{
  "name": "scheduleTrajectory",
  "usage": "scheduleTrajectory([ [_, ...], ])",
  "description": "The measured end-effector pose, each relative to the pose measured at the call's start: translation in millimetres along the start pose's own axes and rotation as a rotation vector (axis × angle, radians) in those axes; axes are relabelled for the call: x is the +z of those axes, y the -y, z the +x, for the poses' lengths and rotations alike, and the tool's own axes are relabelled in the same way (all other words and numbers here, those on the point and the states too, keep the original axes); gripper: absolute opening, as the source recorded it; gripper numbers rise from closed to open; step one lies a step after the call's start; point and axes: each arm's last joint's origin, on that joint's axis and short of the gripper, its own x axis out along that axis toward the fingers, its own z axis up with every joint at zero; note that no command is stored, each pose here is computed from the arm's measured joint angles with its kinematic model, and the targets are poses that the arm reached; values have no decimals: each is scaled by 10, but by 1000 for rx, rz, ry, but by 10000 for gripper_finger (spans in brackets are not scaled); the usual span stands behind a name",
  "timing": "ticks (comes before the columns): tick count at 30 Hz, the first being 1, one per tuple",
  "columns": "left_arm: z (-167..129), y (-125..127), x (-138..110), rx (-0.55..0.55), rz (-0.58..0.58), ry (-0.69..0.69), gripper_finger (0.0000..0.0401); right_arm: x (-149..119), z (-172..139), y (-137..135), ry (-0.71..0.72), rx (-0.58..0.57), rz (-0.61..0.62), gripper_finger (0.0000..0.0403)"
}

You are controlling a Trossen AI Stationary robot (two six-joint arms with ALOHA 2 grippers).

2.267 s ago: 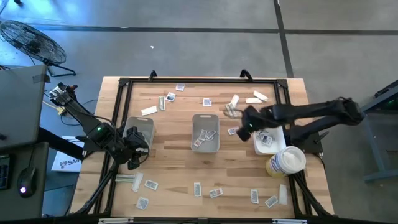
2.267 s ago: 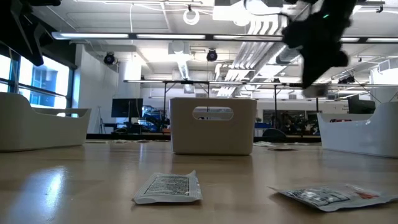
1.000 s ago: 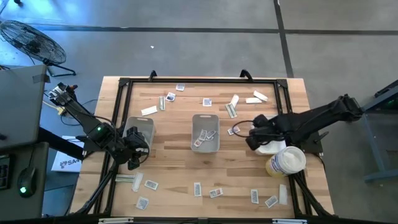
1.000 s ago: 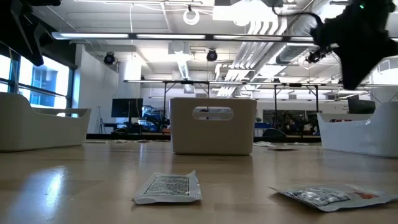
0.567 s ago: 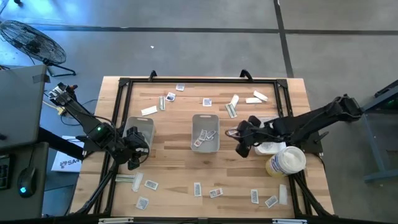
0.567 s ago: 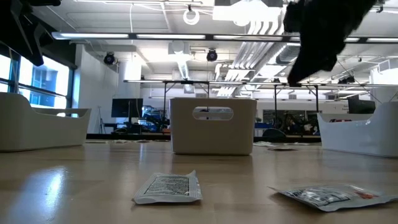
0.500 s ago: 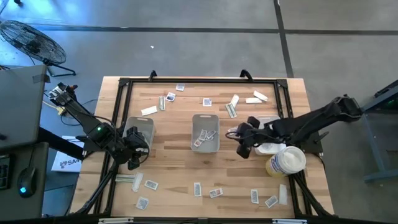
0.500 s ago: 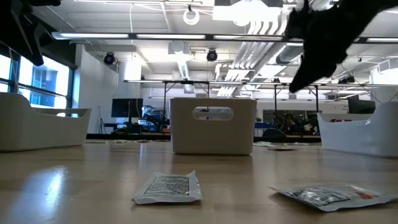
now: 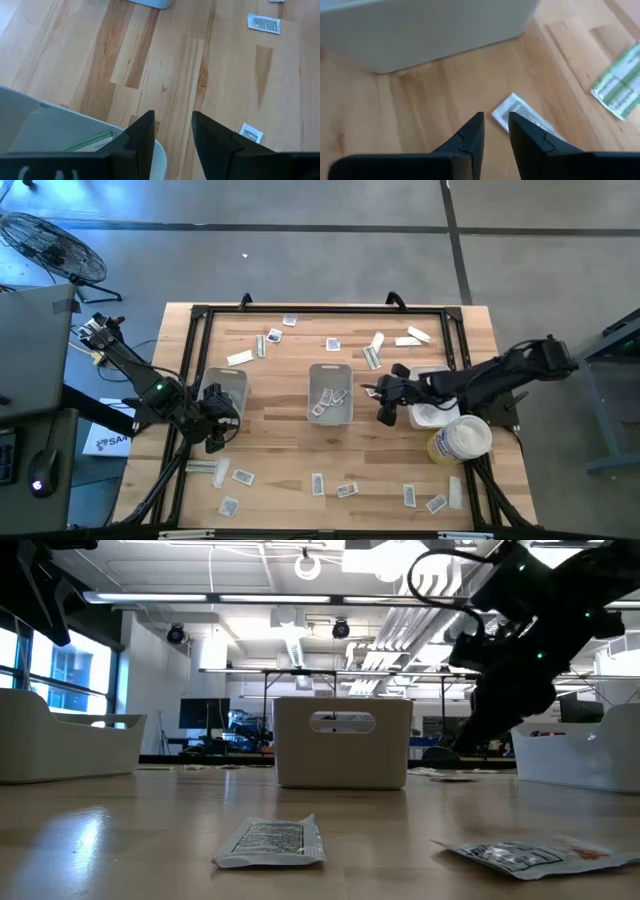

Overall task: Pick & Place First Aid Supplies
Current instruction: Put the ointment pack into the right gray bin

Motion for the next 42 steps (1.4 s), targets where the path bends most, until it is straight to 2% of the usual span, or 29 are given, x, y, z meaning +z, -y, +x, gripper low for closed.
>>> scheduleTrajectory([
  [5,0,0,0,0,0,0,128,-2,154,8,-9,28,-7,96],
  [9,0,0,0,0,0,0,128,-84,269,37,-78,5,-14,105],
  [12,0,0,0,0,0,0,128,-92,322,42,-77,-12,-33,106],
  [27,0,0,0,0,0,0,128,-20,275,46,-11,-15,-64,101],
  [42,0,0,0,0,0,0,128,-89,481,172,-78,-32,-36,95],
])
